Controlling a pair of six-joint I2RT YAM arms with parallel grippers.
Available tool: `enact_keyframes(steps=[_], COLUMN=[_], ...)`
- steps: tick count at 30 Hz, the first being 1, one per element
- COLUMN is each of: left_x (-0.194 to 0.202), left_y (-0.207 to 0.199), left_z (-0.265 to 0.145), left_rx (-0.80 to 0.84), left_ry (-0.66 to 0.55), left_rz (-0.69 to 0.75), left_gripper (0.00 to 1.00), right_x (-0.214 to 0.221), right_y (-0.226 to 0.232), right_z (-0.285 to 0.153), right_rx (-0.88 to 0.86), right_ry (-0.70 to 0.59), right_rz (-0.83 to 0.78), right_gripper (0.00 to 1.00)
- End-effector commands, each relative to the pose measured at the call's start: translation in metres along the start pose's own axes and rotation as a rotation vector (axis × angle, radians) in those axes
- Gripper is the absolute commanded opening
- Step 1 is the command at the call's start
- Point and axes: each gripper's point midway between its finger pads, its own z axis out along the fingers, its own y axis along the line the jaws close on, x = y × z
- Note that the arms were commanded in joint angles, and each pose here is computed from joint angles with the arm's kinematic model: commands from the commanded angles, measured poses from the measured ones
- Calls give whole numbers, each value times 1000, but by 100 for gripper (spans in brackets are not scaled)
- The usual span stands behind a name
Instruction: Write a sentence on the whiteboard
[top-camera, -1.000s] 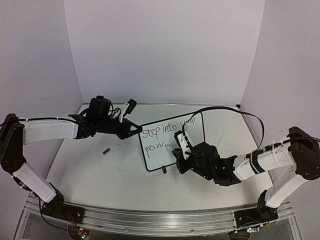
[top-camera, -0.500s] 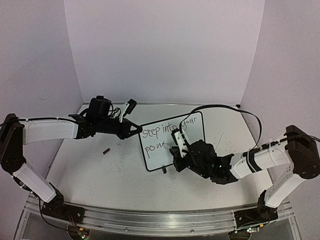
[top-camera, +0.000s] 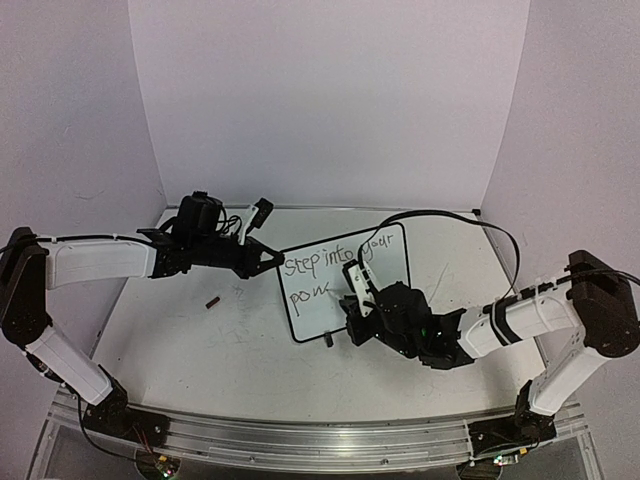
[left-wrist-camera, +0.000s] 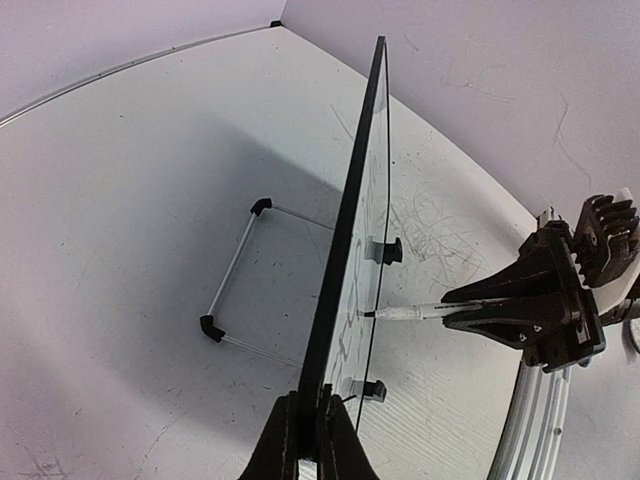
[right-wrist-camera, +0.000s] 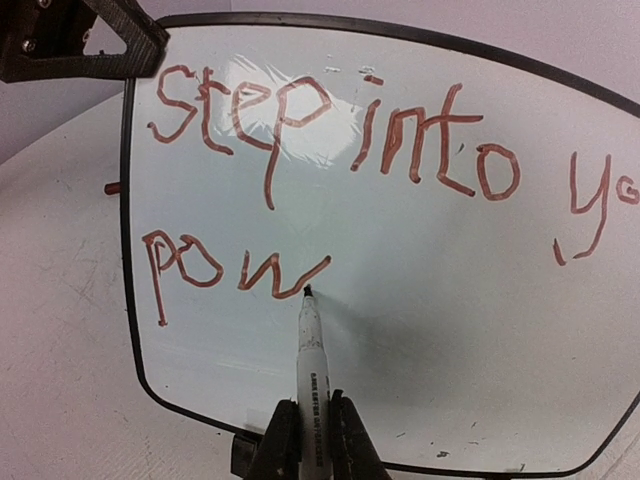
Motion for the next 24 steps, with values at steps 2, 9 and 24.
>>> enact_keyframes(steps=[2, 9, 24], left_x=[13, 12, 12], left_y=[14, 13, 13], left_z=[-4, -4, -4], left_rx=[-85, -85, -85], left_ry=[41, 40, 40], left_rz=[51, 52, 53], left_gripper=[0, 0, 0], right_x=[-6, -4, -19], right_y=[-5, -17, -24], right_z=[4, 3, 0], right_rx=[42, 103, 126], right_ry=[-8, -7, -64], right_rz=[28, 46, 67], right_gripper=[0, 0, 0])
